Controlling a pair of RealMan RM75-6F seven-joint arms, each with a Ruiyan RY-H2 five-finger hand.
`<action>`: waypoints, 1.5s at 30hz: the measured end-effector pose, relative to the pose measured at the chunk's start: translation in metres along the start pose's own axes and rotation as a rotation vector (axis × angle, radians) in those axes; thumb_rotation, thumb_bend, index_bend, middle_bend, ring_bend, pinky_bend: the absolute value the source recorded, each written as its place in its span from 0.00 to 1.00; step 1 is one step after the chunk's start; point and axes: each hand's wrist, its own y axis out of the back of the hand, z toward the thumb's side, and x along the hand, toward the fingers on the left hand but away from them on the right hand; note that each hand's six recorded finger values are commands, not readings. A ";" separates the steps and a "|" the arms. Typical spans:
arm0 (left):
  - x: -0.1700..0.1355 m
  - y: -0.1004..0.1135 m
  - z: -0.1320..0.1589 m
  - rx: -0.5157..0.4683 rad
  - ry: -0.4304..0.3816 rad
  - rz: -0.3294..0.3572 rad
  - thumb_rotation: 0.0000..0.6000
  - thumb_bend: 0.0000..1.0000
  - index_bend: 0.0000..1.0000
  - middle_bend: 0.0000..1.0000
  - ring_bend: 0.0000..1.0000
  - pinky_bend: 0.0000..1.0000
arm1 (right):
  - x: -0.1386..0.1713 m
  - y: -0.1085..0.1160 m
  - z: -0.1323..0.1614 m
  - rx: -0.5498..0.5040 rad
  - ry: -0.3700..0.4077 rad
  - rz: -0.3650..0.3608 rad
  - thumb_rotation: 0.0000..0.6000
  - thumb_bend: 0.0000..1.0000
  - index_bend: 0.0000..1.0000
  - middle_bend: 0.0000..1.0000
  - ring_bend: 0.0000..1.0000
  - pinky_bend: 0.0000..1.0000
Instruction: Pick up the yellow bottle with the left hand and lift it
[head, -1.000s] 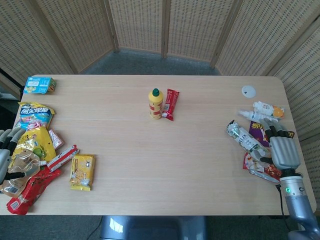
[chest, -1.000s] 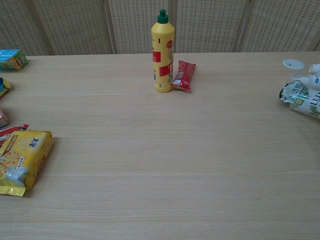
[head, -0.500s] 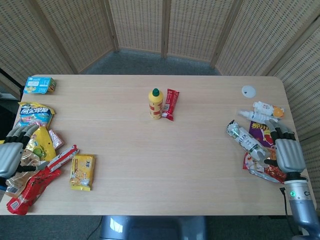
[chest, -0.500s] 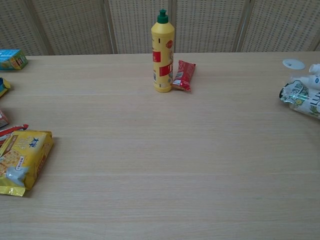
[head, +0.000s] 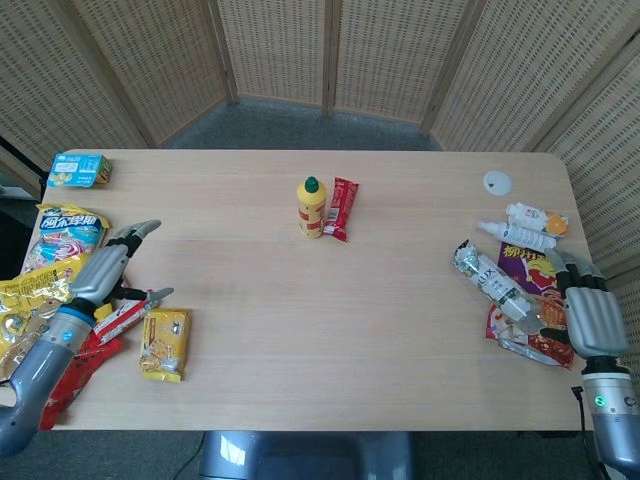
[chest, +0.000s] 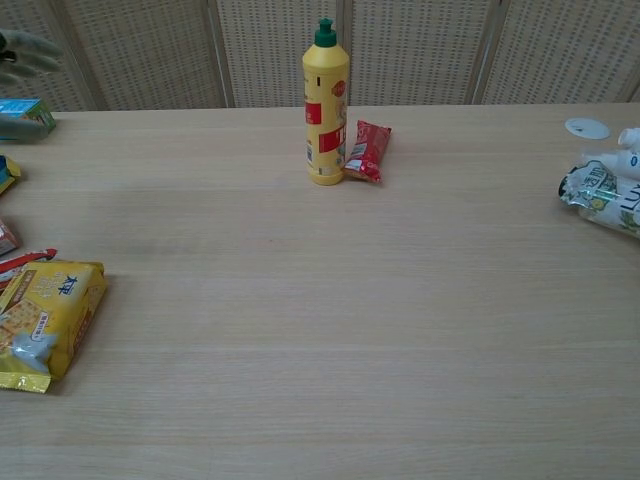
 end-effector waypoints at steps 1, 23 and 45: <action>0.007 -0.004 0.004 -0.016 -0.007 -0.009 0.73 0.11 0.00 0.00 0.00 0.00 | 0.002 0.000 -0.002 0.001 -0.006 0.002 1.00 0.27 0.00 0.00 0.00 0.00; 0.140 -0.088 0.100 -0.362 -0.085 -0.056 0.77 0.10 0.00 0.00 0.00 0.00 | 0.025 0.023 -0.032 0.014 -0.096 -0.014 1.00 0.28 0.00 0.00 0.00 0.00; 0.208 -0.145 0.170 -0.604 -0.074 -0.008 0.97 0.19 0.04 0.07 0.00 0.00 | 0.048 0.052 -0.065 0.027 -0.208 -0.051 1.00 0.28 0.00 0.00 0.00 0.00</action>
